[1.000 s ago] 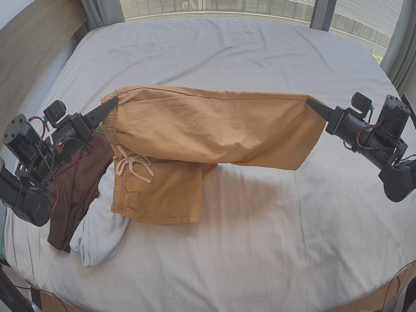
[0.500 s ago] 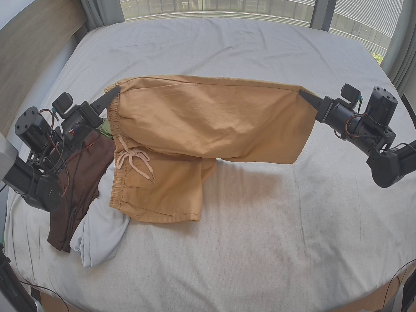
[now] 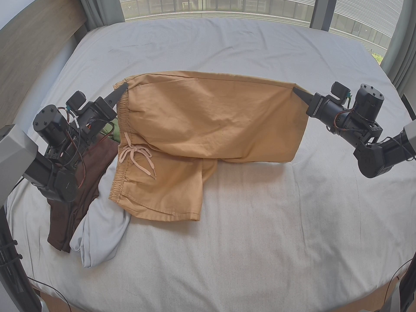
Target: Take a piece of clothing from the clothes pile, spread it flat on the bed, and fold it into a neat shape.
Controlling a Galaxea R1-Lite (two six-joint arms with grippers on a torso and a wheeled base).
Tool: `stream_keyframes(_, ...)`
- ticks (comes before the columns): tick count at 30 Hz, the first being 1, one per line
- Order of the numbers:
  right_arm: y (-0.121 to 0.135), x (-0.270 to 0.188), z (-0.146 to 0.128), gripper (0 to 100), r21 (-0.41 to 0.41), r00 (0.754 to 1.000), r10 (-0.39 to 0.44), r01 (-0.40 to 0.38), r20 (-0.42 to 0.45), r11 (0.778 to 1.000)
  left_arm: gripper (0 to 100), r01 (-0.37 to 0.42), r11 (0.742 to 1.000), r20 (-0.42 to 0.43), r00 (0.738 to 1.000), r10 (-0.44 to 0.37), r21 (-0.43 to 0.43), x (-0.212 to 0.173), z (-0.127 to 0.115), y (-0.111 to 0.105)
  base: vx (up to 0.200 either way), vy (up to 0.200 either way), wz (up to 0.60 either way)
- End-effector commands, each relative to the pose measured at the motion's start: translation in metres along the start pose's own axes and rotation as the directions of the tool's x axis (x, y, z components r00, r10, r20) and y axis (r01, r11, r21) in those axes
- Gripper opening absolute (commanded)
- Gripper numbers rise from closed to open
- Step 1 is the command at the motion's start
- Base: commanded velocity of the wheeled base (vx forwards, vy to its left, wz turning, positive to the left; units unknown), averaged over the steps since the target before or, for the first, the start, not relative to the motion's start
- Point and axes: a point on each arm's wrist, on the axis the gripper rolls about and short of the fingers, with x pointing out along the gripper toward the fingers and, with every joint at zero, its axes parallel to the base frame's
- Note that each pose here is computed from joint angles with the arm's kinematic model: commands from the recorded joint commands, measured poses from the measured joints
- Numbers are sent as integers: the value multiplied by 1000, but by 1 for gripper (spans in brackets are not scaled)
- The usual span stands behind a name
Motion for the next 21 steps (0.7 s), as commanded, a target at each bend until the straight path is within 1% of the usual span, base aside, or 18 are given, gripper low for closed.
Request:
stream_keyframes(1,-8,12,-9,0,2,1000,-1,1,-4,1000,0,-15,1000,24,1000,15,-2,14,-13,15,0,0,0)
stream_keyframes(9,-18,29,-14,0,-5,1000,2,-2,16,1000,0,-46,999,78,996,46,4,29,-24,33,0,0,0)
stream_keyframes(21,-38,52,-19,0,-22,999,-1,2,54,1000,0,-36,999,104,994,34,13,41,-28,43,0,0,0)
